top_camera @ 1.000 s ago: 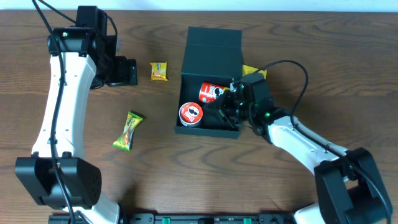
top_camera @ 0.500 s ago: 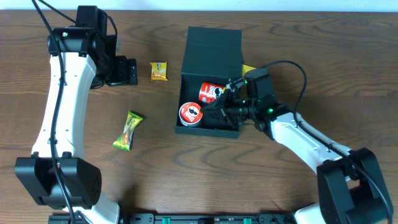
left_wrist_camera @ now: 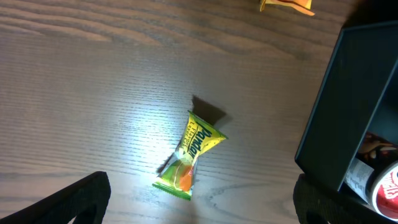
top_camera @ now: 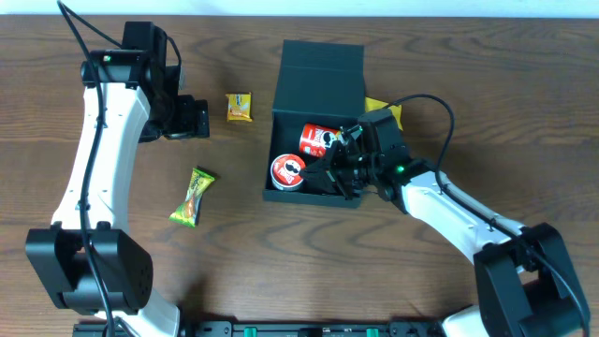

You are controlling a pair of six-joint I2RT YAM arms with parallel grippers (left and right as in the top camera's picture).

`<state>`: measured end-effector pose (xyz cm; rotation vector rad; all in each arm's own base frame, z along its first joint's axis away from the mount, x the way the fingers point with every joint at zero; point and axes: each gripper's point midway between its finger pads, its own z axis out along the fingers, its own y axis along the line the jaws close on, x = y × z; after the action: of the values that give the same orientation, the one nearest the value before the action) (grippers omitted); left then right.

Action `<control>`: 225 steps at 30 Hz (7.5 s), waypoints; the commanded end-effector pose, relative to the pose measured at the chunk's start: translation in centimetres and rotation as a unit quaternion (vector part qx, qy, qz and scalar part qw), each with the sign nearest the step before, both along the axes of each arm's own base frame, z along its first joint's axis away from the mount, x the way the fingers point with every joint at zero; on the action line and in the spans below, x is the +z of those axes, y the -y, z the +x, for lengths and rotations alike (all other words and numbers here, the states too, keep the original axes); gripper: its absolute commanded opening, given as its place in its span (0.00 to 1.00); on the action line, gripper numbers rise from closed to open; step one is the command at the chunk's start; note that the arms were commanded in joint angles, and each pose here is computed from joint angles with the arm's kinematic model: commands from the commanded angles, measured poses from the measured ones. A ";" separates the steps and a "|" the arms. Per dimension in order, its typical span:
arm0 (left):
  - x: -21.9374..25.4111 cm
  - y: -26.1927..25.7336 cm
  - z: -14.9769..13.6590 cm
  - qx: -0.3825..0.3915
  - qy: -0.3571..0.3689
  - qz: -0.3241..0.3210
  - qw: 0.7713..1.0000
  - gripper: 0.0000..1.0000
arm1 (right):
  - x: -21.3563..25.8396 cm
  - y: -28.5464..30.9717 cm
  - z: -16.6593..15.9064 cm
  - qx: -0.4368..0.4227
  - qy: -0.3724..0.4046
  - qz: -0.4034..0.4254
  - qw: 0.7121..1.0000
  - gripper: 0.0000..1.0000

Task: Pack container

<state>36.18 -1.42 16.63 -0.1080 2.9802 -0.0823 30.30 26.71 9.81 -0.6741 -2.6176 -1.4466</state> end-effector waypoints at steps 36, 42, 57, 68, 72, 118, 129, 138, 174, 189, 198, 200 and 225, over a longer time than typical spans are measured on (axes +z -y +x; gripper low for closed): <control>0.2 0.1 0.3 0.000 0.008 0.000 1.000 0.96 | 5.1 9.8 7.3 -0.033 0.101 -0.176 0.979 0.02; 0.3 0.1 0.8 0.000 0.020 0.000 1.000 0.95 | 4.4 5.5 5.6 -0.002 0.087 -0.169 0.982 0.02; 0.2 0.1 0.6 0.000 0.015 0.000 1.000 0.96 | -2.3 -1.7 5.2 0.091 0.110 -0.190 0.971 0.02; 0.2 0.1 0.6 0.000 0.015 0.000 1.000 0.96 | -1.6 -3.1 5.2 0.088 0.116 -0.169 0.975 0.02; 0.2 0.1 0.6 0.000 0.015 0.000 1.000 0.95 | -2.4 -3.9 4.3 0.103 0.108 -0.172 0.974 0.02; 0.2 0.1 0.6 0.000 0.015 0.000 1.000 0.96 | -2.4 -0.7 4.1 0.136 0.142 -0.364 0.911 0.02; 0.2 0.1 0.6 0.000 0.015 0.000 1.000 0.96 | -2.9 -0.9 3.5 0.147 0.136 -0.367 0.908 0.01; 0.2 0.1 0.6 0.000 0.014 0.000 1.000 0.96 | -2.7 -2.5 3.6 0.149 0.140 -0.334 0.920 0.02; 0.2 0.1 0.6 0.000 0.015 0.000 1.000 0.95 | -1.7 -4.0 5.7 0.140 0.151 -0.310 0.928 0.01; 0.2 0.1 0.5 0.000 0.013 0.000 1.000 0.96 | -3.0 -2.6 11.4 0.042 0.215 -0.375 0.901 0.02; 0.2 0.1 0.5 0.000 0.013 0.000 1.000 0.96 | -5.0 -1.0 11.6 0.041 0.195 -0.408 0.891 0.02; 0.2 0.1 0.5 0.000 0.014 0.000 1.000 0.96 | -5.1 -0.6 11.7 0.045 0.200 -0.419 0.885 0.02; 0.4 0.2 1.6 0.000 0.035 -0.001 0.999 0.96 | 6.2 -4.7 14.1 0.114 0.237 -0.207 0.942 0.02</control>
<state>37.50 -1.45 16.87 -0.1035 2.9254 -0.0852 43.38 29.37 10.82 -0.1724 -3.3527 -0.8004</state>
